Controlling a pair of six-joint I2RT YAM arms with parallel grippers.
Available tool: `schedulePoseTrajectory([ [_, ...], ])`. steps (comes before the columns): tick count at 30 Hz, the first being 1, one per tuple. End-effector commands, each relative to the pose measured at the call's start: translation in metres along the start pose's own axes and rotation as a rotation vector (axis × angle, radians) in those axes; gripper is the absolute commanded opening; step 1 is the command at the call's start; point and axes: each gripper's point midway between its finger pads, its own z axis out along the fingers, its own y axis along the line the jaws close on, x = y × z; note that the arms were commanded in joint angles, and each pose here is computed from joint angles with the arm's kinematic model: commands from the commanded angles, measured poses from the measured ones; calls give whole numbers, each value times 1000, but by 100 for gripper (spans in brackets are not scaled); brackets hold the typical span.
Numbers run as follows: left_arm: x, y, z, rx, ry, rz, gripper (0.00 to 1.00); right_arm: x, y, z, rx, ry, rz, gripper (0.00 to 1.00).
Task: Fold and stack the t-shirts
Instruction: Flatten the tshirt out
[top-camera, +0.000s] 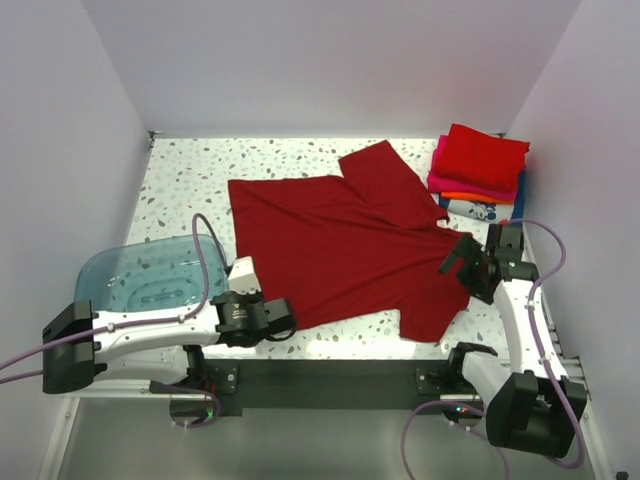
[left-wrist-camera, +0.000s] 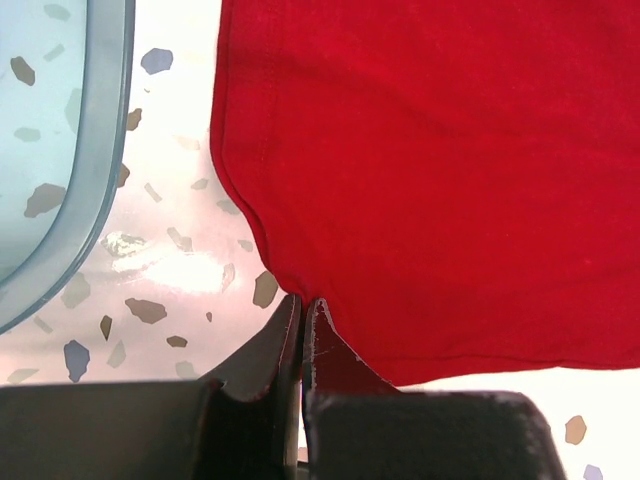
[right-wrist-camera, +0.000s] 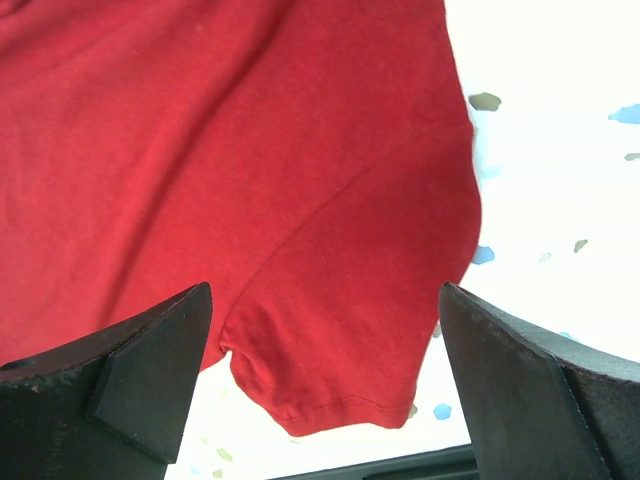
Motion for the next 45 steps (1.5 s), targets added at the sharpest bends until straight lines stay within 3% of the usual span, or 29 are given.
schedulePoseTrajectory([
  [1,-12,-1,-1,30,-37,-19,0,-4,-2,-4,34,0,16,99],
  [8,-29,-9,1,44,-63,6,0,8,-8,5,92,85,10,99],
  [19,-22,-34,10,105,-38,42,0,25,-13,12,228,141,-48,99],
  [33,-13,-41,13,121,-6,46,0,44,-14,27,193,131,8,98],
  [45,-13,-35,11,124,-4,23,0,37,17,27,57,120,52,96],
])
